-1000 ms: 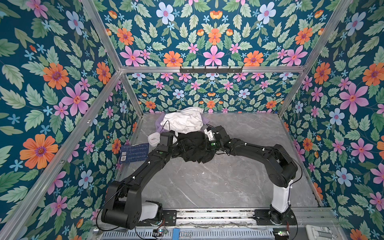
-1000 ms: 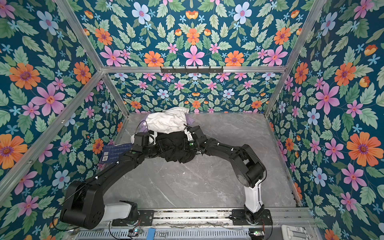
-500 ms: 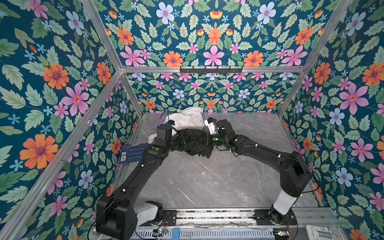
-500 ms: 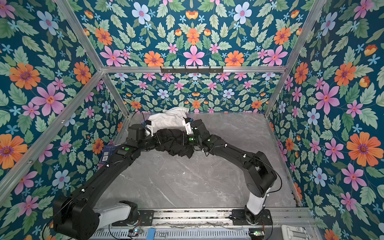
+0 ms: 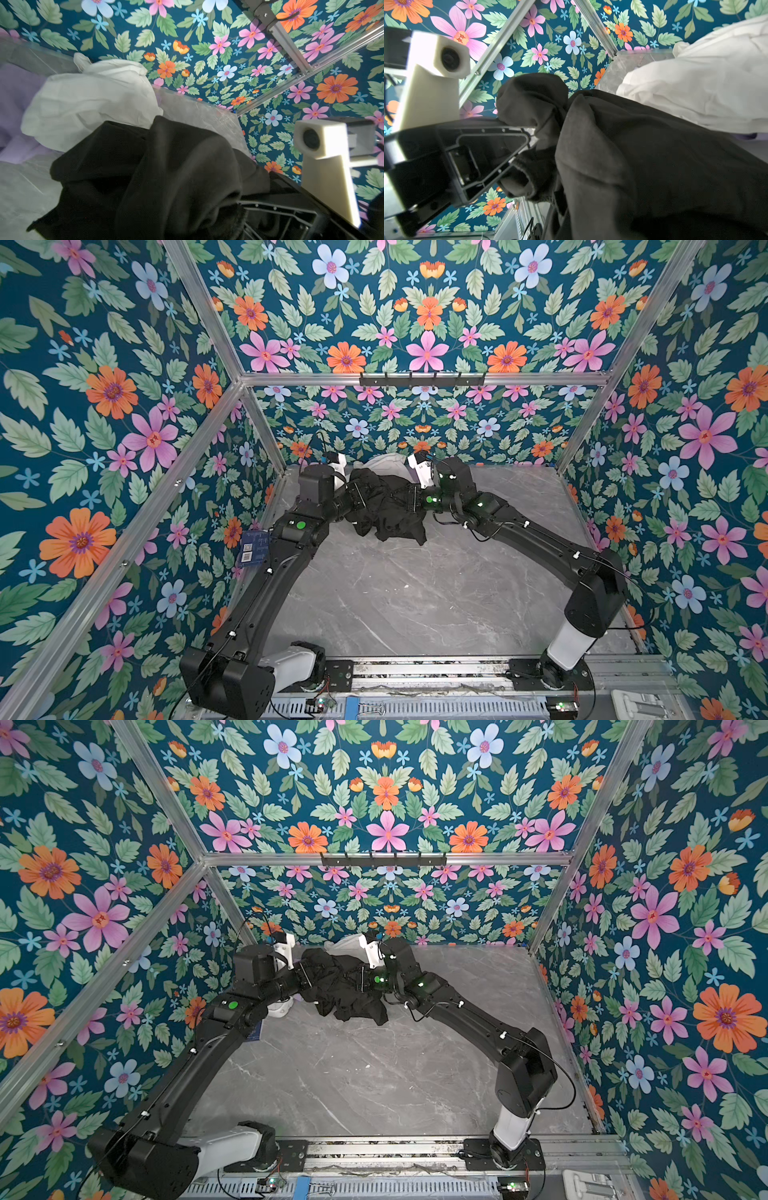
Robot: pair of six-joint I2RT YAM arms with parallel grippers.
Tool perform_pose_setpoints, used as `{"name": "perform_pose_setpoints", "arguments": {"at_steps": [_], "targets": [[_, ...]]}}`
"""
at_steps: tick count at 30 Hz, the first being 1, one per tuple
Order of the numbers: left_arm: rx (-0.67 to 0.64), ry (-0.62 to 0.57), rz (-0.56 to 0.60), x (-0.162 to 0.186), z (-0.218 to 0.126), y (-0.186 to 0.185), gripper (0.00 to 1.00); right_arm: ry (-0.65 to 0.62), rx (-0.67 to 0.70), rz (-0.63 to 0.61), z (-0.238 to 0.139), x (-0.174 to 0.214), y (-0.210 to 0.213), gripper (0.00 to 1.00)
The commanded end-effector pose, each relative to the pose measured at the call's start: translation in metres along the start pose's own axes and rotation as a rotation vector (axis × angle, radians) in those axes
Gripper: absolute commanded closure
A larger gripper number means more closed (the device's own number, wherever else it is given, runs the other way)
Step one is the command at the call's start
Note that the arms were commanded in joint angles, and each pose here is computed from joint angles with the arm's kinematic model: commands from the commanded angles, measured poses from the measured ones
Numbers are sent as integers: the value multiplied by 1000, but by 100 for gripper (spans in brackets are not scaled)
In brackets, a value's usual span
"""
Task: Pick out a specific cloth from the pile
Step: 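Lift the black garment high off the pile with both grippers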
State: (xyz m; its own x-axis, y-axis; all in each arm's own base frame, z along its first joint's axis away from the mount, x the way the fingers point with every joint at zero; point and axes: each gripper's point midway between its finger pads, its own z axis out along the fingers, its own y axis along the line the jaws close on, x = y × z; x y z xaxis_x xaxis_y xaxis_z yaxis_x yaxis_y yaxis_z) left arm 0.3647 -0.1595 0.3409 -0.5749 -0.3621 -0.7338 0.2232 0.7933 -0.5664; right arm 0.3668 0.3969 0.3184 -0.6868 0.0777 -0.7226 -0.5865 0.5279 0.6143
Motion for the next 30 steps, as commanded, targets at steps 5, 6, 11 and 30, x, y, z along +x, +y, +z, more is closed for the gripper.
{"name": "perform_pose_setpoints", "arguments": {"at_steps": [5, 6, 11, 30], "targets": [[-45, -131, 69, -54, 6, 2, 100, -78, 17, -97, 4, -36, 7, 100], [-47, -146, 68, -61, 7, 3, 100, -82, 18, -98, 6, -41, 6, 100], [-66, -199, 55, -89, 16, 14, 100, -95, 13, -94, 16, -60, 3, 100], [-29, -364, 81, -167, -13, -9, 100, -205, -61, -168, -2, -123, 48, 100]]}}
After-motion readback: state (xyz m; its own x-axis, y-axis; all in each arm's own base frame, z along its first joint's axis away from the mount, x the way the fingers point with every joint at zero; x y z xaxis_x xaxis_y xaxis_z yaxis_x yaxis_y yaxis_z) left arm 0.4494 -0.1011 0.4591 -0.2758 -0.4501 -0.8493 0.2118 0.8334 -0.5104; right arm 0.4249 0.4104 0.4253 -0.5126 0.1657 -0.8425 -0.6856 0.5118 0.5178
